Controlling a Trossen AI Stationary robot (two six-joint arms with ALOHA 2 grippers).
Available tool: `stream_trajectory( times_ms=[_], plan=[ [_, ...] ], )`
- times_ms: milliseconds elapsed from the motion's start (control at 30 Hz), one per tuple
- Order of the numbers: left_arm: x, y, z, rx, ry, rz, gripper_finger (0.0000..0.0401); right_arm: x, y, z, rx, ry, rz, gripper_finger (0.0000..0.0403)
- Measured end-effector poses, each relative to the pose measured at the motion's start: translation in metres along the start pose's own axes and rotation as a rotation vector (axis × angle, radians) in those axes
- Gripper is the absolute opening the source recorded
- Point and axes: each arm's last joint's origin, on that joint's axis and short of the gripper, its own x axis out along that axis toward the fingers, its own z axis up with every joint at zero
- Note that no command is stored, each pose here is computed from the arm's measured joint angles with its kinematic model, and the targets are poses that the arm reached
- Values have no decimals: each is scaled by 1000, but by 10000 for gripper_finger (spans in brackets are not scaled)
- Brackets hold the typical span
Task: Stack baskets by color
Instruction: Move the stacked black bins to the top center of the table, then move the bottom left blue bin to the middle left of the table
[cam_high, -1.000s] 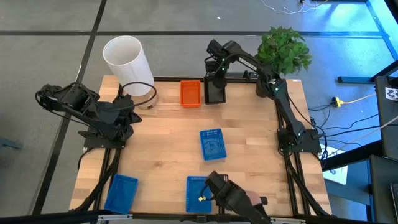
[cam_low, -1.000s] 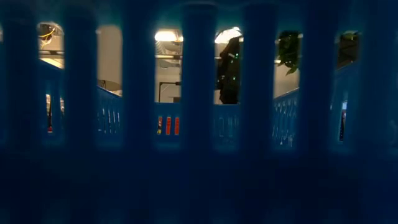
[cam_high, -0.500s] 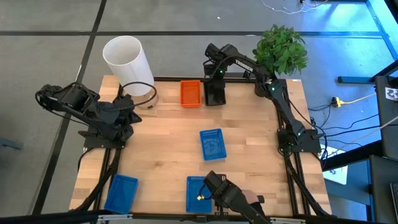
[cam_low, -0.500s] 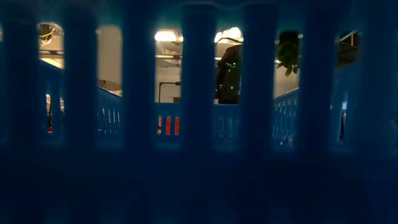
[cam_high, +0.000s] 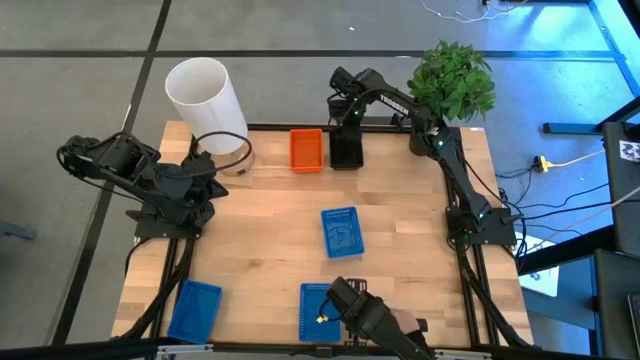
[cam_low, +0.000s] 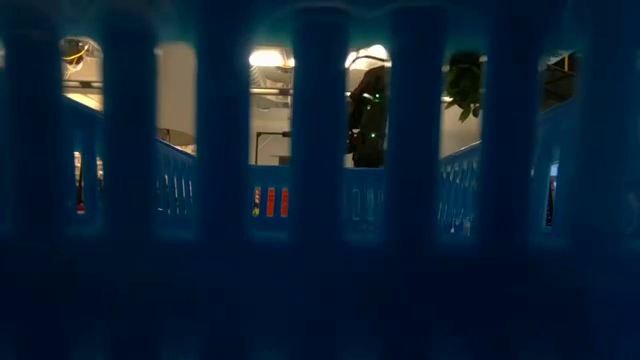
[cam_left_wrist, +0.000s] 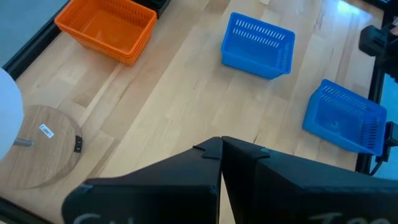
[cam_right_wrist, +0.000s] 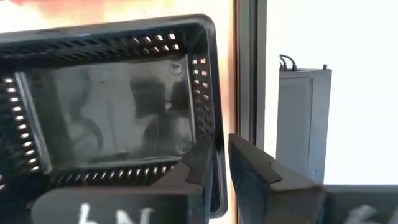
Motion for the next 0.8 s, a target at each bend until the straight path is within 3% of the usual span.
stream_trajectory(
  times_ms=[333, 567, 800],
  plan=[
    [0, 0, -1, 4, 19, -11, 0, -64, 30, 11, -45, -99, -44, 54],
    [0, -3, -3, -21, 105, -103, 0, -141, 93, 24, -168, -261, -73, 54],
    [-2, -7, -8, -21, 260, -270, 0, -199, 163, 28, -290, -399, -89, 55]
  ],
)
